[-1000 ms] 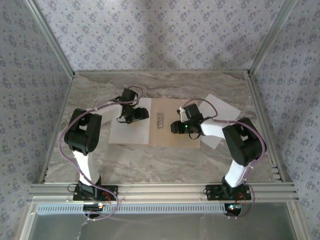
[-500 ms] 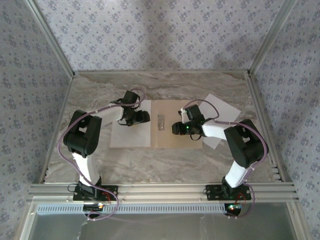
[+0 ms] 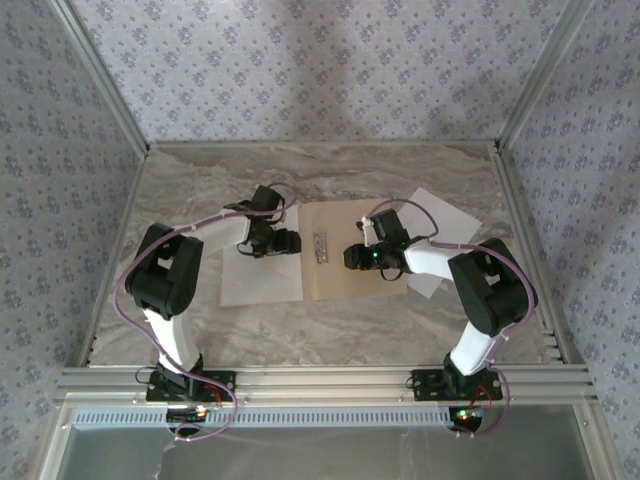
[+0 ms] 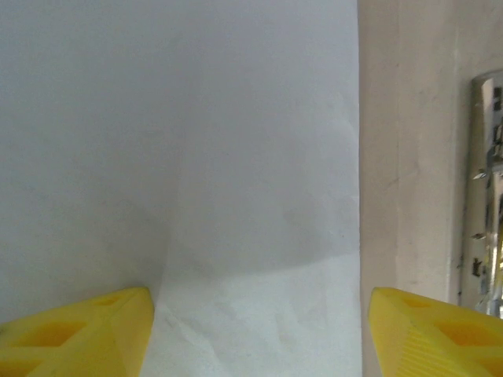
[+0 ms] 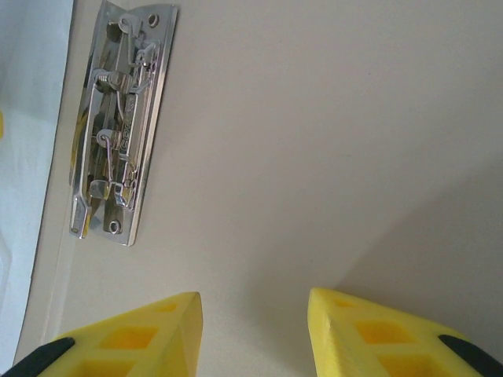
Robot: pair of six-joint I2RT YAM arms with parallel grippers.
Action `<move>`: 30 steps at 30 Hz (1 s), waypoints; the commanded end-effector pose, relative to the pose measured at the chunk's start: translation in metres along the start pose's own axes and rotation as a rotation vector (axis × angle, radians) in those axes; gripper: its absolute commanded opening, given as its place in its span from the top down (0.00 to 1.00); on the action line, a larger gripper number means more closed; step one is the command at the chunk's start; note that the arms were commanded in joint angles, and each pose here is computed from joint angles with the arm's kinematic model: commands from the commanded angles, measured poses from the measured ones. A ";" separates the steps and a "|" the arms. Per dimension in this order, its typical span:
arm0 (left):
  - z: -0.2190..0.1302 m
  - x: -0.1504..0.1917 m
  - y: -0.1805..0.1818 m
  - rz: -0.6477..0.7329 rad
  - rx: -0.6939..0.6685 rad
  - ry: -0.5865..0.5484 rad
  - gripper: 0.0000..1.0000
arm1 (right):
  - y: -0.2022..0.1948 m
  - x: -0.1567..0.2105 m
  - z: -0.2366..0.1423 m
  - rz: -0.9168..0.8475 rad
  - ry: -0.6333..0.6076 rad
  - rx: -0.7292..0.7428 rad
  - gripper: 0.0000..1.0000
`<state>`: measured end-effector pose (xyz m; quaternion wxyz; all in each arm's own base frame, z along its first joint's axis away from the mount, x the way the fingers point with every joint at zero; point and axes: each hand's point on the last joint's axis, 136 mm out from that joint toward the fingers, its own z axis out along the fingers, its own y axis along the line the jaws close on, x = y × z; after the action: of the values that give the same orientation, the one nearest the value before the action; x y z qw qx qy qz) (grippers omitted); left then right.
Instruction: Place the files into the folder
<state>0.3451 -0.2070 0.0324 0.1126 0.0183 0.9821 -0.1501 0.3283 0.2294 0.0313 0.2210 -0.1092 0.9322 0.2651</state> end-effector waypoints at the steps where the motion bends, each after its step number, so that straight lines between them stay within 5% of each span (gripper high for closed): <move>1: -0.025 -0.004 0.016 0.031 -0.124 -0.016 0.23 | -0.004 0.011 -0.002 -0.003 0.027 0.016 0.58; 8: -0.048 -0.019 0.036 0.103 -0.296 -0.069 0.14 | -0.002 0.012 -0.001 -0.011 0.031 0.013 0.58; 30: 0.007 -0.009 0.045 0.298 -0.349 0.055 0.08 | 0.004 0.016 -0.001 -0.006 0.044 -0.013 0.58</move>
<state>0.3621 -0.1720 0.0247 0.1230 0.1266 0.9842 0.0146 0.3272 0.2310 0.0314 0.2202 -0.1115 0.9319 0.2659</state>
